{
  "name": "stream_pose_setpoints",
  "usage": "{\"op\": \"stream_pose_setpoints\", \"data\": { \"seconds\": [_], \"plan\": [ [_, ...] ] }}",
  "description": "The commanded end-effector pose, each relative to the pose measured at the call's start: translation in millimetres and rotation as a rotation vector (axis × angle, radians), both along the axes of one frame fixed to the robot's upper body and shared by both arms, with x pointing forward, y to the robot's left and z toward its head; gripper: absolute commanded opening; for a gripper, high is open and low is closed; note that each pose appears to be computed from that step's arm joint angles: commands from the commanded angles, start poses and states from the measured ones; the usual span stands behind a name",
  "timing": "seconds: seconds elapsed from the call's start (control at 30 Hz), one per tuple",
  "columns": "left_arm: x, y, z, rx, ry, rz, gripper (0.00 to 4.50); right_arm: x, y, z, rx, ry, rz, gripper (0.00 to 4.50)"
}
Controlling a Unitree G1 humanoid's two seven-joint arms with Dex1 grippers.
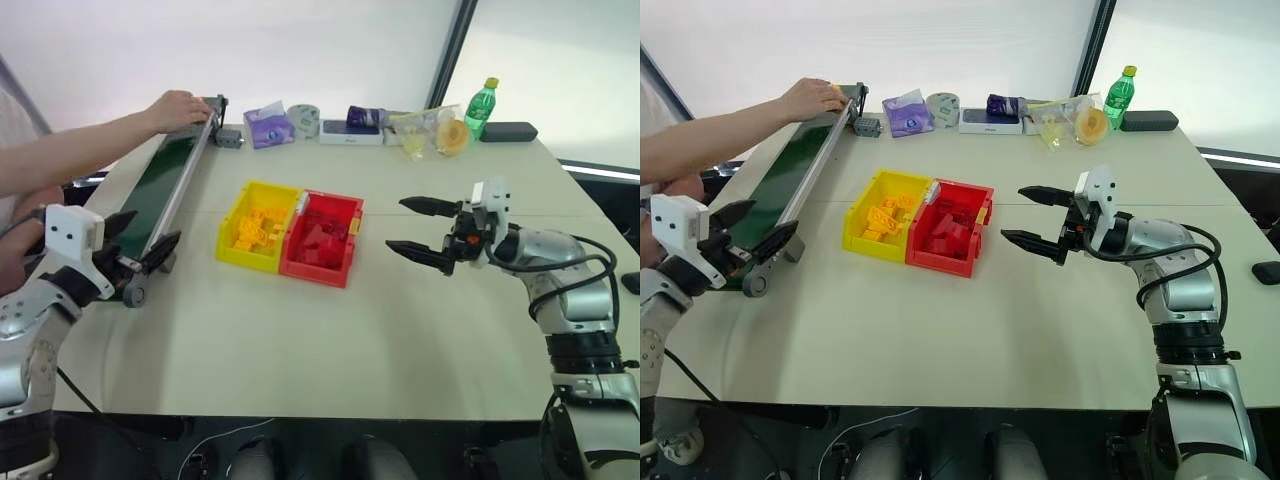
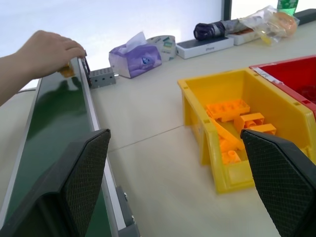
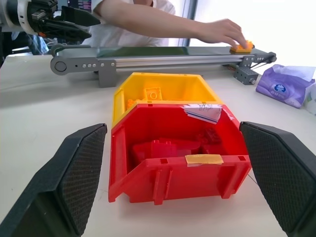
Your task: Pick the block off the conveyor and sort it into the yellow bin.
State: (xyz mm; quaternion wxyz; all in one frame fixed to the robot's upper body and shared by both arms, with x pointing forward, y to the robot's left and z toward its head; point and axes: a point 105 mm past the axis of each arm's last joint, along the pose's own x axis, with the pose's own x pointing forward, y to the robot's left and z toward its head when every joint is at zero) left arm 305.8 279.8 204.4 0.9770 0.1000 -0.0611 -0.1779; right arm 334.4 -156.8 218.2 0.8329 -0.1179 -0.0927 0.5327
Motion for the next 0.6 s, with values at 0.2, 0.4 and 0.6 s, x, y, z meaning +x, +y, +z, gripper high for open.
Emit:
{"op": "stream_pose_setpoints", "data": {
  "seconds": [0.2,0.4,0.6],
  "plan": [
    [-11.9,10.4,16.7,-0.009,-0.069,0.048,4.46,1.0,5.3,12.8,-0.003,-0.052,0.026,4.5],
    [-21.4,17.4,12.5,-0.006,-0.065,0.099,4.46,2.6,7.2,11.3,-0.001,-0.049,0.037,4.5],
    [-27.0,24.9,9.0,-0.008,-0.067,0.148,4.46,3.2,9.1,11.0,0.002,-0.049,0.046,4.5]
  ]
}}
